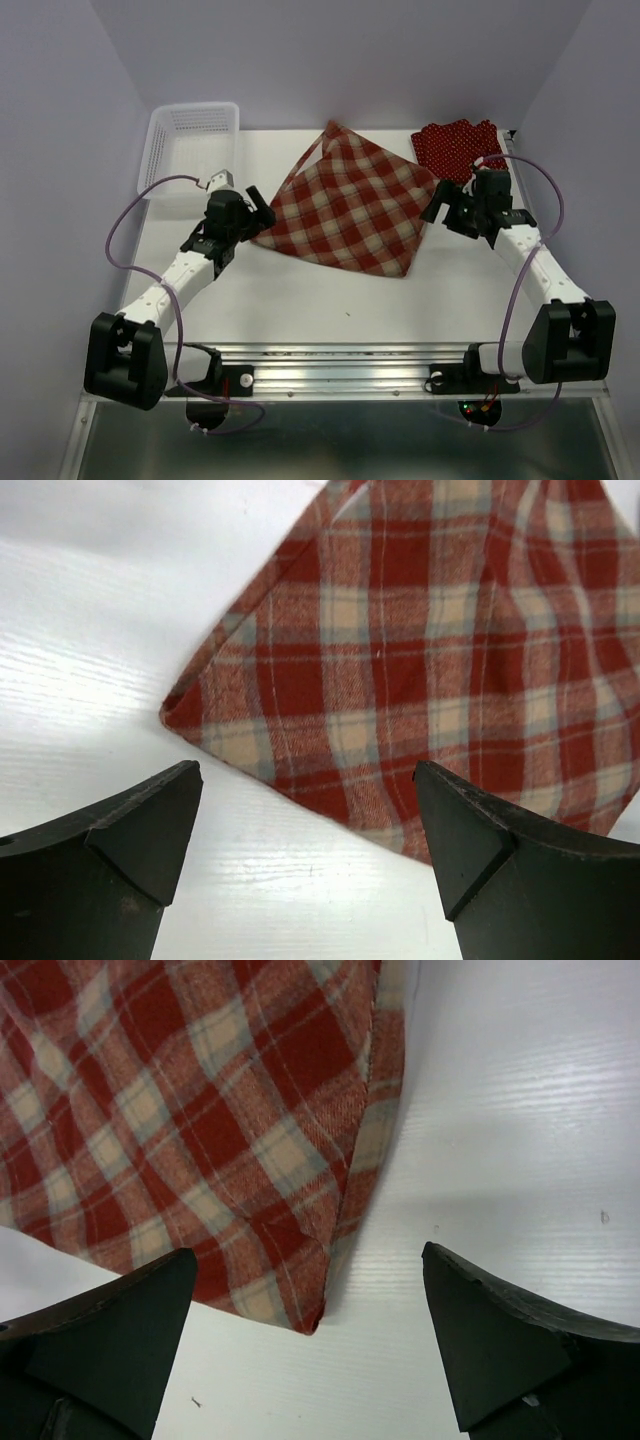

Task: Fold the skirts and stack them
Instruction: Flatten the skirt out

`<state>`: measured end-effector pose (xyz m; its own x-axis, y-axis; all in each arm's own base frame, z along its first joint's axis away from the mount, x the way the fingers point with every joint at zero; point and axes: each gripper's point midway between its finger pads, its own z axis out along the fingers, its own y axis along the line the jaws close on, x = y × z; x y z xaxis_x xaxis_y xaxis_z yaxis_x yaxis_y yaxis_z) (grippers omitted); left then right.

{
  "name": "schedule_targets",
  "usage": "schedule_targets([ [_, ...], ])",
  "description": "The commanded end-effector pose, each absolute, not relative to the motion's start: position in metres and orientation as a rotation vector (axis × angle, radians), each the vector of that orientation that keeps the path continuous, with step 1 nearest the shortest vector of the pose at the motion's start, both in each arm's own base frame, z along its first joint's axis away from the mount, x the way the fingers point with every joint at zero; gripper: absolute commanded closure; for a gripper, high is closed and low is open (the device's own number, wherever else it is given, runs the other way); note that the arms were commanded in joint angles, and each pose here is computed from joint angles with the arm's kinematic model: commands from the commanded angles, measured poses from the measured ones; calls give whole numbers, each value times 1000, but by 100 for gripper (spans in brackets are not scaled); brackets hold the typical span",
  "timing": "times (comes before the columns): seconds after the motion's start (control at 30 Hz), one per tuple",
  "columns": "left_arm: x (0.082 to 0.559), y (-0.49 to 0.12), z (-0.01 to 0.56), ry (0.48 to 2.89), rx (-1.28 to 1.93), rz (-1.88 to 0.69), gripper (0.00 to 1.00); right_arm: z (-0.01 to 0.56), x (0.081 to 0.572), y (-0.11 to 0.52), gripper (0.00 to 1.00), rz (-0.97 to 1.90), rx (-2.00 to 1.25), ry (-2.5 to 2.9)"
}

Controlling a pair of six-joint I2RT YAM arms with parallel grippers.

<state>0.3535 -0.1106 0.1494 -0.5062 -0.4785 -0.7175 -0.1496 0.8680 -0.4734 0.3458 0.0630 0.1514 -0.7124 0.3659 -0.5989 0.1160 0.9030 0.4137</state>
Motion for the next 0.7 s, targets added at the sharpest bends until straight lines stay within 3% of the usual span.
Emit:
schedule_targets([
  [0.0,351,-123,154,2111,-382,-441,1,178,374,75,0,542,246,2221],
  [0.2,338,-162,161,2117,-221,-504,1,169,384,64,0,470,285,2209],
  [0.37,304,-268,176,2111,242,-605,1,175,421,19,0,236,542,2138],
  [0.57,254,-393,178,2068,633,-676,1,173,458,1,0,327,609,2159],
  [0.67,250,-422,143,2127,730,-550,1,178,464,-13,0,304,633,2140],
])
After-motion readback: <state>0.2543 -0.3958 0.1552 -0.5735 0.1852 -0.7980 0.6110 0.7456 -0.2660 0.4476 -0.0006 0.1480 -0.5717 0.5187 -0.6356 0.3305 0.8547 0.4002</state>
